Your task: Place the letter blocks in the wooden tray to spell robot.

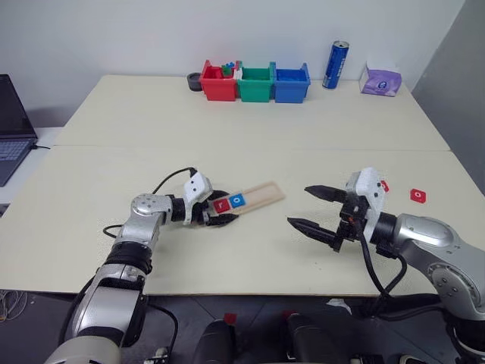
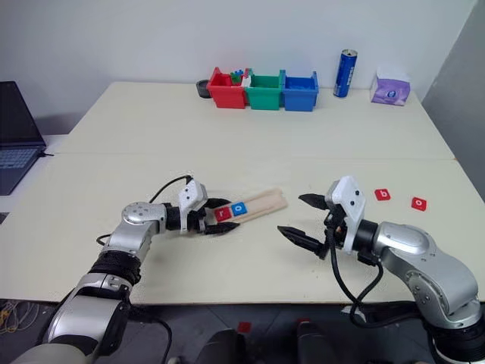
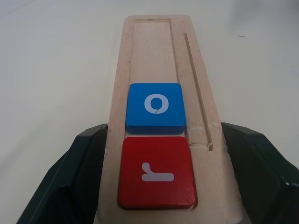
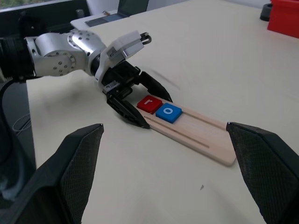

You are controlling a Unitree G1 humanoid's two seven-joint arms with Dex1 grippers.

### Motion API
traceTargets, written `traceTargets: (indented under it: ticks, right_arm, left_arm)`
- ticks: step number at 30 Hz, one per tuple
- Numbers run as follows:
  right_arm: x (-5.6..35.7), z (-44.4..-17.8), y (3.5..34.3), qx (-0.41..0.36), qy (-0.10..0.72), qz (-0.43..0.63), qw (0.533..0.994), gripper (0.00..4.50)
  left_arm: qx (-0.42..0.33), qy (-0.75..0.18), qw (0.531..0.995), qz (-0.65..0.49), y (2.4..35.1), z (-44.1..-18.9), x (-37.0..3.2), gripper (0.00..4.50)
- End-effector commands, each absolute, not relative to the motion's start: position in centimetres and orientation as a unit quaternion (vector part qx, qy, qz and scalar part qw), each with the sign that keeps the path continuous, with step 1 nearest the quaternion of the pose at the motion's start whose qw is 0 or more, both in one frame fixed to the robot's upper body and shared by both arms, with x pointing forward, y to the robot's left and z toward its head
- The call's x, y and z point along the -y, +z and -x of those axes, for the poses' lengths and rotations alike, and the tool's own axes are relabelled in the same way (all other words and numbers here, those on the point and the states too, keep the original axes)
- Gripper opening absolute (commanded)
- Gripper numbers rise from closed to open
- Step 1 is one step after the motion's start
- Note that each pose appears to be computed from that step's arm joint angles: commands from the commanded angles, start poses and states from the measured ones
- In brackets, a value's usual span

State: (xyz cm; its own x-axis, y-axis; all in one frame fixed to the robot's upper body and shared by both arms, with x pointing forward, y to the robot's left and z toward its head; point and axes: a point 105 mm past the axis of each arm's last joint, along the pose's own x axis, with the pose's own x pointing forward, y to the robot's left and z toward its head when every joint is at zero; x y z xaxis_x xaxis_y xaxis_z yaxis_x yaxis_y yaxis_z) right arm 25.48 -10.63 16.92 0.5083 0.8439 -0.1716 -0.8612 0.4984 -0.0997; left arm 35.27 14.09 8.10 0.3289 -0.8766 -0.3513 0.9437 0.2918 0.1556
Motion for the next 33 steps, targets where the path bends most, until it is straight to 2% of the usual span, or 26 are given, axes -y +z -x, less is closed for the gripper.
traceTargets:
  ticks: [1,12,24,33]
  right_arm:
    - [11.4,-24.3,17.3,-0.032,0.503,0.122,0.855,4.50]
    - [12.7,-23.8,17.4,-0.035,0.509,0.122,0.851,4.50]
    - [12.5,-24.5,17.2,-0.031,0.512,0.130,0.849,4.50]
    - [12.6,-24.7,17.5,-0.028,0.507,0.129,0.852,4.50]
  left_arm:
    - [-0.099,-0.634,0.744,-0.189,7.7,-33.0,-12.8,3.40]
    - [-0.105,-0.676,0.695,-0.224,7.2,-31.3,-13.9,3.40]
    - [-0.075,-0.667,0.700,-0.241,7.0,-33.8,-11.3,3.40]
    - [-0.072,-0.672,0.695,-0.243,7.0,-34.0,-11.1,3.40]
